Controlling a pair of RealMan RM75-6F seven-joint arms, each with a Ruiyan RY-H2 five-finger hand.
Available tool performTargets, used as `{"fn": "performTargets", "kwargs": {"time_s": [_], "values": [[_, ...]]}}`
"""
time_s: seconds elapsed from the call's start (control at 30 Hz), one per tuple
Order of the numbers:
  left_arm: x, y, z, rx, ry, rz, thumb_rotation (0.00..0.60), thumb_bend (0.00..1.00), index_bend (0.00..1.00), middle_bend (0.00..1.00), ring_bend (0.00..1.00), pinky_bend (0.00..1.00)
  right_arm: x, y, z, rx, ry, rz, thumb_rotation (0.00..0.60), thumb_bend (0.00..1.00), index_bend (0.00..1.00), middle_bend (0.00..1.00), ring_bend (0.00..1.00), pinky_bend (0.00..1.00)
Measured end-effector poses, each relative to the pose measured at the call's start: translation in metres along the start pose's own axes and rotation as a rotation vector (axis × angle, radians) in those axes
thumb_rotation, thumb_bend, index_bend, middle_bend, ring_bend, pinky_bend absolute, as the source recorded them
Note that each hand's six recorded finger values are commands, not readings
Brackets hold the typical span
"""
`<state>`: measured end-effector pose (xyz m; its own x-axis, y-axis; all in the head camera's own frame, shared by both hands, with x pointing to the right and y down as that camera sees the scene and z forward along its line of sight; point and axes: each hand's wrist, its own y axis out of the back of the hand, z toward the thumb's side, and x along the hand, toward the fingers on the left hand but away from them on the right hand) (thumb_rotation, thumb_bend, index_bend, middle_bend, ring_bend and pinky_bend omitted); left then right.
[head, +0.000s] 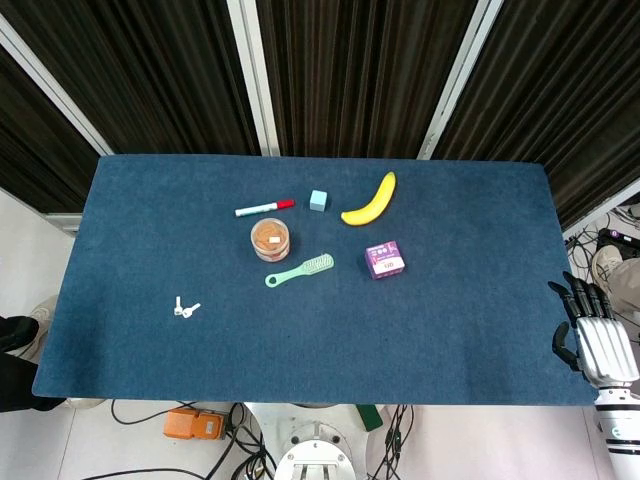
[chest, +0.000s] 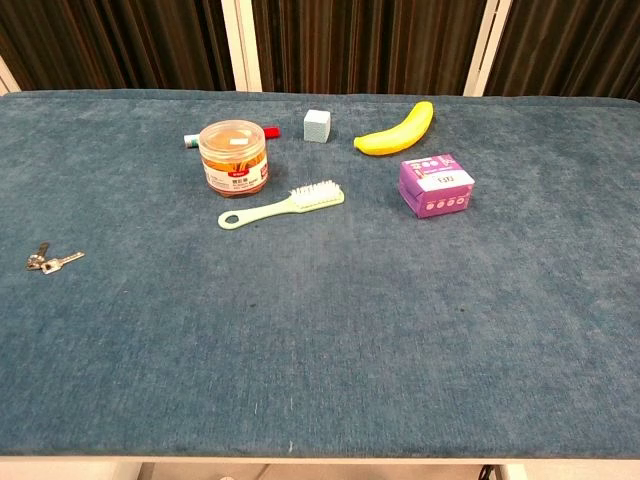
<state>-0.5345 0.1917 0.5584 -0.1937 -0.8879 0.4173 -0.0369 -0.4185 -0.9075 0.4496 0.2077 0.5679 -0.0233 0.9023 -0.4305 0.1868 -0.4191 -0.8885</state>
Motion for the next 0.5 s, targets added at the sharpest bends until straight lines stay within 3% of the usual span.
{"fn": "performTargets", "kwargs": {"time_s": [0.5], "values": [[-0.001,-0.010,0.018,-0.005,-0.057,-0.031,0.600,0.21,0.01,0.07,0.00,0.18,0.001,0.000,0.001,-0.003,0.003,-0.002,0.600,1.00,0.19,0.06,0.05,0.00]]}}
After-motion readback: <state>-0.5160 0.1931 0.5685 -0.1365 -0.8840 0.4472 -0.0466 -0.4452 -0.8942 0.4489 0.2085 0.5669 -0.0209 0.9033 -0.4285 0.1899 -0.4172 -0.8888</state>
